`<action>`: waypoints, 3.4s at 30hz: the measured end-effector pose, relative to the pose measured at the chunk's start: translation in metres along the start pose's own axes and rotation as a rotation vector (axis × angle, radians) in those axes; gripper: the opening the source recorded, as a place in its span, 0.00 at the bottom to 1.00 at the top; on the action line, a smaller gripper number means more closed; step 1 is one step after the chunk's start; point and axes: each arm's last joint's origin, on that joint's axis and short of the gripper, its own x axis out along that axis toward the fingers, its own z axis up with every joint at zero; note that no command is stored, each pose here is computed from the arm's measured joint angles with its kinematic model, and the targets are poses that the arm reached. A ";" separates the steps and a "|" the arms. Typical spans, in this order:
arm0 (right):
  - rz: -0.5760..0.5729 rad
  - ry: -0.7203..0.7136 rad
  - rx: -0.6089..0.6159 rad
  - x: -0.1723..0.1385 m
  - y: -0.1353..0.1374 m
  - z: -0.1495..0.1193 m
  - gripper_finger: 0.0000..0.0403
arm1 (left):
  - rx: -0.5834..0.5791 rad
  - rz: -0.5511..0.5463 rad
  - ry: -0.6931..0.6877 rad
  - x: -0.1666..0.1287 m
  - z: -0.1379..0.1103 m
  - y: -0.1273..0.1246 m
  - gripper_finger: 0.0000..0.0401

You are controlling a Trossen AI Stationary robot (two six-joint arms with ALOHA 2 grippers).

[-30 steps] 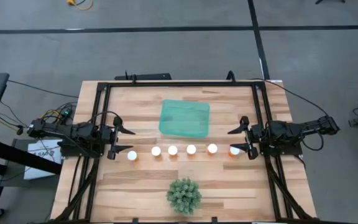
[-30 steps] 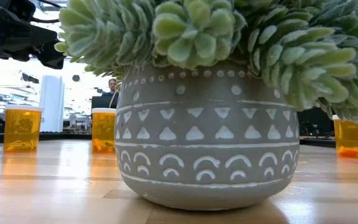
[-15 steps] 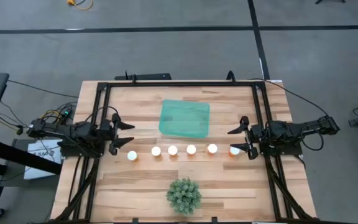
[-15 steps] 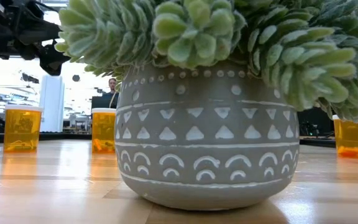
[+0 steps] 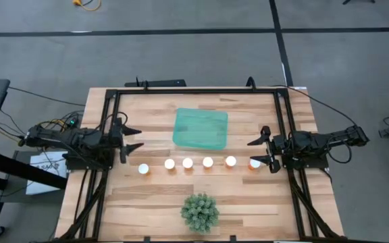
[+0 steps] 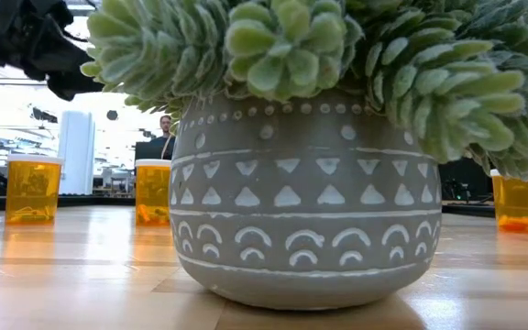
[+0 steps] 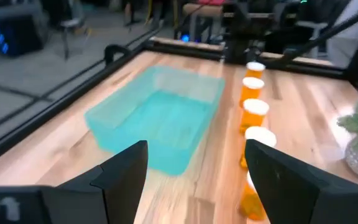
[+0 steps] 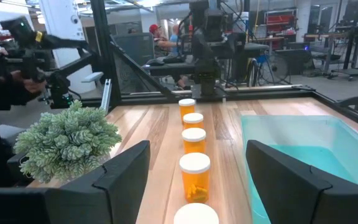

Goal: Pick and place pill bottles into a basket
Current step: Put the orange pill bottle into the green bin

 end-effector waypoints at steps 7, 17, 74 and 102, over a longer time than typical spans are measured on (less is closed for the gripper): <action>0.000 0.000 0.000 0.000 0.000 0.000 0.65 | -0.013 -0.020 0.251 0.015 0.022 -0.014 0.65; 0.000 0.000 0.000 0.000 0.000 0.000 0.65 | -0.018 -0.149 0.686 0.037 0.021 -0.045 0.65; 0.000 0.000 0.000 0.000 0.000 0.000 0.65 | 0.207 -0.118 1.061 0.086 -0.042 -0.085 0.79; 0.000 0.000 0.000 0.000 0.000 0.000 0.65 | 0.247 0.054 0.939 0.098 -0.024 -0.072 0.49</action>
